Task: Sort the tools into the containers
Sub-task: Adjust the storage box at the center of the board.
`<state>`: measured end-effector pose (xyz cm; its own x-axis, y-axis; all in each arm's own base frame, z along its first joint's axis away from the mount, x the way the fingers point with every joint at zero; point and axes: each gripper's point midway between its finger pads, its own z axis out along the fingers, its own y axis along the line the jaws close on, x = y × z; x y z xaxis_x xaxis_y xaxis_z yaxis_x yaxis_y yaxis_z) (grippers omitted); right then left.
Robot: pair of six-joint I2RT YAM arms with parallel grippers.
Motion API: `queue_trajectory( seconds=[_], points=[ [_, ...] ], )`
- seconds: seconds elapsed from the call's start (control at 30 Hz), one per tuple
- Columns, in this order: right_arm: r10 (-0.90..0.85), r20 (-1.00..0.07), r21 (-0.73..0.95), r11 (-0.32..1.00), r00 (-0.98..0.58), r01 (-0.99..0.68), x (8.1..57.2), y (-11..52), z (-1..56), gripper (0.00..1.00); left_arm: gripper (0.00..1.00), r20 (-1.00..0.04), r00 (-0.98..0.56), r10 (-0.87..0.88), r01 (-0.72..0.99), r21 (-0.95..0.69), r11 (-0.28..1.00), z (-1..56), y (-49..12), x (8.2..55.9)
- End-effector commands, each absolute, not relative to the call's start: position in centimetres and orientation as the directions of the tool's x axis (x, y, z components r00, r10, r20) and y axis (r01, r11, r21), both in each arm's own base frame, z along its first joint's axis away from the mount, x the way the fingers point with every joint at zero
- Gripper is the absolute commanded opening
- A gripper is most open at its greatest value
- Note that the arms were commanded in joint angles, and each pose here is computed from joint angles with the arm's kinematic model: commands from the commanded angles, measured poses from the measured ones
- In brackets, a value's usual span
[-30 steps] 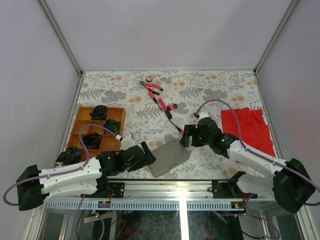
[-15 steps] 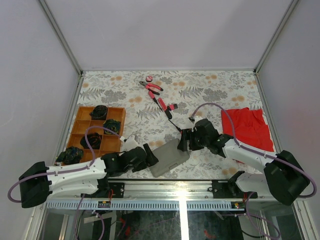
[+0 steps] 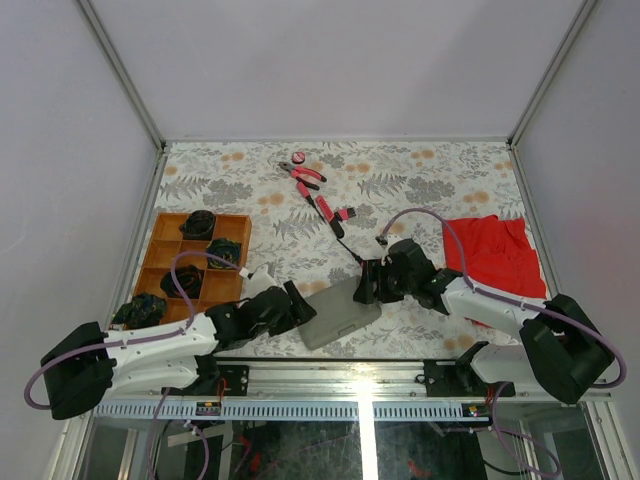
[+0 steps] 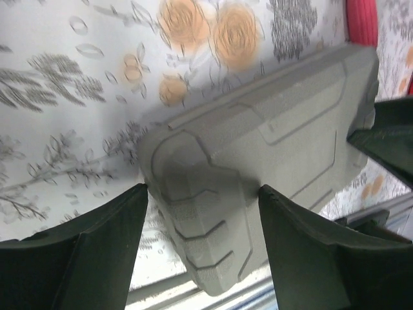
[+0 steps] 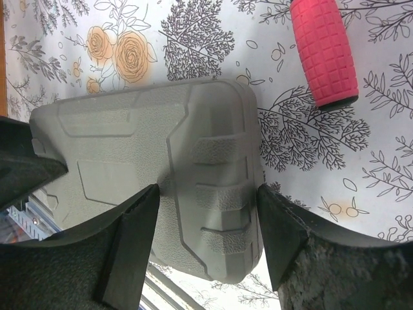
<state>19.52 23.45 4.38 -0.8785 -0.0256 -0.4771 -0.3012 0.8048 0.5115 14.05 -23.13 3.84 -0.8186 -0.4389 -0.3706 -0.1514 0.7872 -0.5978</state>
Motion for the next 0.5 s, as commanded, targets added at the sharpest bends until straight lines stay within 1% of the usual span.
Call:
queue_trajectory(
  seconds=[0.0,0.2,0.47],
  points=[
    [0.026,-0.474,0.559,0.782,-0.88,-0.277,20.1,24.4,4.8,0.67,0.67,-0.408,-0.799,-0.442,-0.127,-0.604,0.787,4.2,-22.5,16.1],
    [0.084,-0.461,0.606,0.757,-0.883,-0.245,20.8,25.4,5.3,0.64,0.66,-0.429,-0.793,-0.433,-0.121,-0.586,0.802,4.4,-21.2,18.7],
    [0.146,-0.471,0.649,0.725,-0.87,-0.23,22.5,26.9,6.4,0.64,0.66,-0.451,-0.8,-0.396,-0.104,-0.546,0.831,4.0,-20.7,21.0]
  ],
)
